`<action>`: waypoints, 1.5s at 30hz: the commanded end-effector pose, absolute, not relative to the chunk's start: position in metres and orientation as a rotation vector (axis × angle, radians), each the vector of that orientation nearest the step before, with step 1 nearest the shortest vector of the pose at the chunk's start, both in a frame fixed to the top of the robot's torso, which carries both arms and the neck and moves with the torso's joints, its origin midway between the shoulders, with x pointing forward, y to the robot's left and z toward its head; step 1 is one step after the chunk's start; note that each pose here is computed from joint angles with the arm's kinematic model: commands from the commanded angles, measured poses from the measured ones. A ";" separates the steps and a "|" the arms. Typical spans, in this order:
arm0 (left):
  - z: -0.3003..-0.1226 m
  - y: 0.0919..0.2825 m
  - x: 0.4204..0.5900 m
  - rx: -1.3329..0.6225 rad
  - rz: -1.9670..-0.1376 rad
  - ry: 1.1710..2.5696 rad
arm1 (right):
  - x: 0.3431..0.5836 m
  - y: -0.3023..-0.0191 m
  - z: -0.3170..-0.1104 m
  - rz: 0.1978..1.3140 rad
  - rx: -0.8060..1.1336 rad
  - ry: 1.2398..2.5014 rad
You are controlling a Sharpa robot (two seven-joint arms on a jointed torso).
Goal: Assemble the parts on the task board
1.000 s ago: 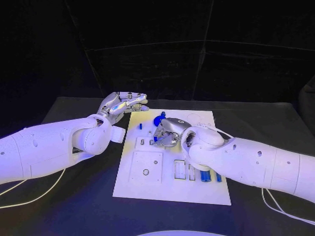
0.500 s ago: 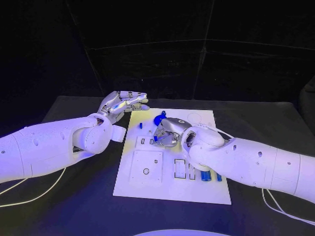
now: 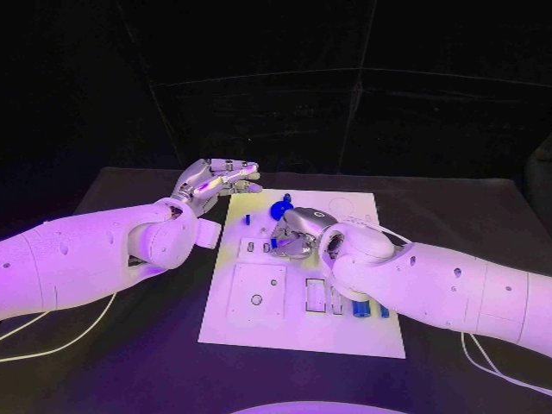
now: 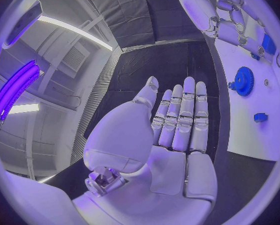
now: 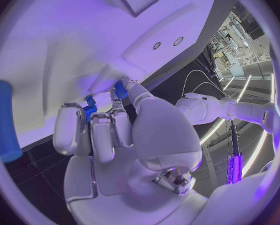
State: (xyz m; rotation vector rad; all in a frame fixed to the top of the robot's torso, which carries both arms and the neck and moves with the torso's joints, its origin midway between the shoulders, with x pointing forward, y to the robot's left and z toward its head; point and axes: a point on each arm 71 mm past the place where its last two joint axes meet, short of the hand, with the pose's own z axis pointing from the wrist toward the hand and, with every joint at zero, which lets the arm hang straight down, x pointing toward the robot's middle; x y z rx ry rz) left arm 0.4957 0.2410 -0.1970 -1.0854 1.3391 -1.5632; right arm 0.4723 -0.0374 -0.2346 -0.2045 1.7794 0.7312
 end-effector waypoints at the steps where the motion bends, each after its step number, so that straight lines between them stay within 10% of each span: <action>1: -0.195 0.240 0.496 -1.082 -1.576 1.337 | 0.472 -0.039 -0.239 0.693 -0.212 1.805; 28: -0.197 0.242 0.496 -1.078 -1.560 1.375 | 0.467 -0.053 -0.219 0.851 -0.138 1.627; 45: -0.215 0.244 0.502 -0.777 -1.128 1.904 | 0.476 -0.159 -0.151 1.015 0.078 1.593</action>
